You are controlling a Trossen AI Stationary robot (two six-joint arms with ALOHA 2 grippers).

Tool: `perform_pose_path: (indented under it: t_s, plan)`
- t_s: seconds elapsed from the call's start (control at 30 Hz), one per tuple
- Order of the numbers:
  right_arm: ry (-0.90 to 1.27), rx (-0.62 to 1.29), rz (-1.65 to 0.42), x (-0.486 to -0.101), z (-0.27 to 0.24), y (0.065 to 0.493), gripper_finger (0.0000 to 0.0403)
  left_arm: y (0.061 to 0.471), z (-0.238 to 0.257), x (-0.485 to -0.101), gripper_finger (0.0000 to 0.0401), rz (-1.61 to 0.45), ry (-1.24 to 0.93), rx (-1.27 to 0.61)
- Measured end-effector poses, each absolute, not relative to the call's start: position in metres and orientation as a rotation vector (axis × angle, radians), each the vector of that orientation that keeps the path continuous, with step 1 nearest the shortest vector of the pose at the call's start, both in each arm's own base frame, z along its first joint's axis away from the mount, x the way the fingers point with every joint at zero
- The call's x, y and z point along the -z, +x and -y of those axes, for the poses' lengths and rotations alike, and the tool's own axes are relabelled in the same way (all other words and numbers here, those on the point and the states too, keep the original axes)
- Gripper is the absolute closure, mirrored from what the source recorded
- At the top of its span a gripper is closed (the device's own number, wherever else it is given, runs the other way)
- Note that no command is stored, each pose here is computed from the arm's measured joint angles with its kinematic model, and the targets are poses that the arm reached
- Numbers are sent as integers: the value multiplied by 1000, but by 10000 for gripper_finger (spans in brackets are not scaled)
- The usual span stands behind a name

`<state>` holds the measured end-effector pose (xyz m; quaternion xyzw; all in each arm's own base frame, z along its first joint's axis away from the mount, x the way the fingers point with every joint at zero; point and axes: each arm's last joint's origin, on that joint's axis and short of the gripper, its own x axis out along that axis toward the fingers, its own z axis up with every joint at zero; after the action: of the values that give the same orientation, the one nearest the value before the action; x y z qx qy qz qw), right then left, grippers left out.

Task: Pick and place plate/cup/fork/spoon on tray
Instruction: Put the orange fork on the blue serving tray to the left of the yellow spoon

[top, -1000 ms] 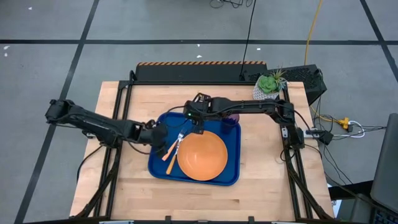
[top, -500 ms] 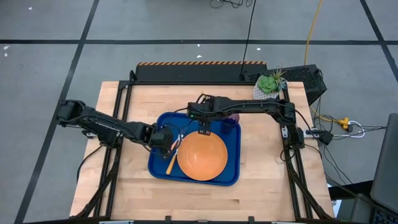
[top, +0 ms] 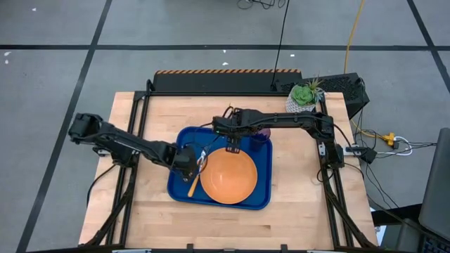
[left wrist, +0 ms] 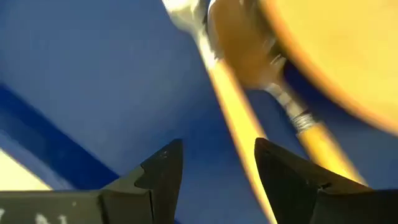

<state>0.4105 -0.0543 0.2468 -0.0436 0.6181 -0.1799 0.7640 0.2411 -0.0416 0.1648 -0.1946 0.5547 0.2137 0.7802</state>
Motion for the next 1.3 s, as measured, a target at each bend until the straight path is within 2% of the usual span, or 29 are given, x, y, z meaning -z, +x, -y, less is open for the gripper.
perform_pose_path:
  t_s: [0.2,0.7,1.03,1.3]
  plan:
    - [-95,391,-1355,-247,54,409,218,248,40,-148,199,-1252,-434,-495]
    - [-98,389,-1364,-246,54,409,218,258,44,-160,199,-1163,-499,-474]
    - [-100,387,-1364,-246,54,409,218,261,44,-138,199,-1240,-456,-526]
    - [-100,387,-1364,-246,54,409,218,263,44,-137,199,-1233,-458,-522]
